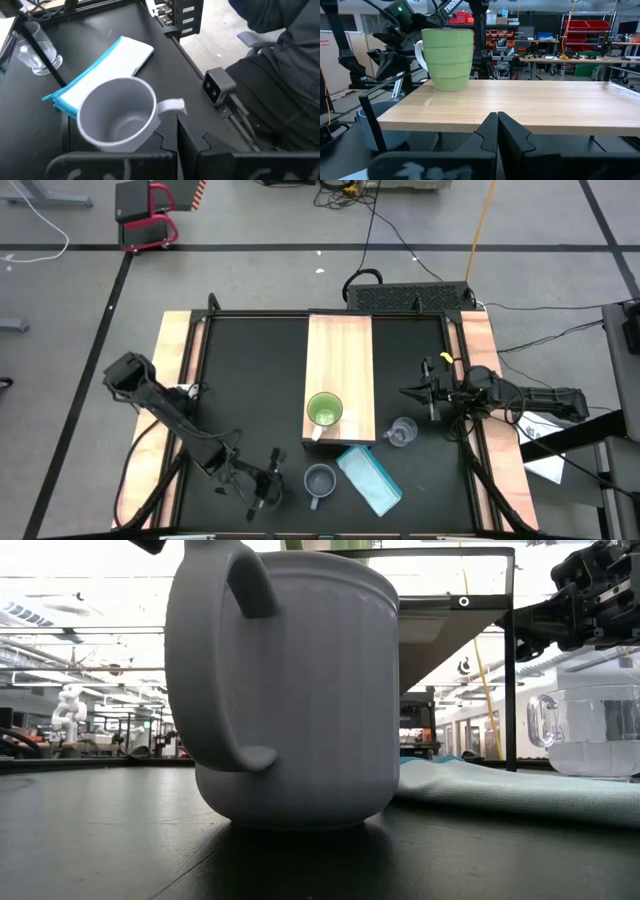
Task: Stack small to large cups/mugs on shelf
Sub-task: Put the blue mug on the shelf
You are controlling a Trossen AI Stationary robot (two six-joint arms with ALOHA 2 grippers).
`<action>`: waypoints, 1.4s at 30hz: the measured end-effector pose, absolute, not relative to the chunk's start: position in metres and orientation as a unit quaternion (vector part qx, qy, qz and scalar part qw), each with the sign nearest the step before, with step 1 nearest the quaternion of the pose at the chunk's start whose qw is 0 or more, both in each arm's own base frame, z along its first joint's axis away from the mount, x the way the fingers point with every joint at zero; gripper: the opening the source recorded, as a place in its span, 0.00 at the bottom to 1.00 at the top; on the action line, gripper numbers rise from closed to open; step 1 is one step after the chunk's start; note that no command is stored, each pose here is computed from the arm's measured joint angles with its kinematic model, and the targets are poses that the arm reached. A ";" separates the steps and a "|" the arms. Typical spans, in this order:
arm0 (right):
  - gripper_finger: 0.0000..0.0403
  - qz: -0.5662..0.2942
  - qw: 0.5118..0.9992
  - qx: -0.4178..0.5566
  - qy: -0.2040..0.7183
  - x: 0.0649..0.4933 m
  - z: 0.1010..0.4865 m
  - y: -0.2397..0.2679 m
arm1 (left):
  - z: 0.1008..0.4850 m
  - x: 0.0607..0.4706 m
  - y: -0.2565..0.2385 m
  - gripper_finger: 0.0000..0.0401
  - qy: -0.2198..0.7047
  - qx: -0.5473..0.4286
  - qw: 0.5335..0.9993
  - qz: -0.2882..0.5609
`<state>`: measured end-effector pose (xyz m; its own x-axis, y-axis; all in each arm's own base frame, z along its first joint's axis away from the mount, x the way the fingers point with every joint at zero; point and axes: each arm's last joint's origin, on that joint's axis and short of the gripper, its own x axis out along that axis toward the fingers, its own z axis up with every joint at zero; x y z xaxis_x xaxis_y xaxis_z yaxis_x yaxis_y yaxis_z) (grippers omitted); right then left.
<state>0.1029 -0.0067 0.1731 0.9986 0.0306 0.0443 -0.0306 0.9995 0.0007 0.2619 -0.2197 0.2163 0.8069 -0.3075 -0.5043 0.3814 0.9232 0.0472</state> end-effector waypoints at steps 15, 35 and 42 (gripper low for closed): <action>0.00 0.015 1.000 0.001 -0.018 0.103 0.172 -0.007 | 0.219 0.279 -0.239 0.00 0.252 0.114 0.946 -0.167; 0.00 0.015 1.000 0.002 -0.008 0.103 0.170 -0.007 | 0.255 0.303 -0.266 0.00 0.369 0.169 0.899 -0.165; 0.00 0.015 1.000 0.002 -0.008 0.103 0.170 -0.007 | 0.254 0.303 -0.267 0.01 0.384 0.154 0.887 -0.205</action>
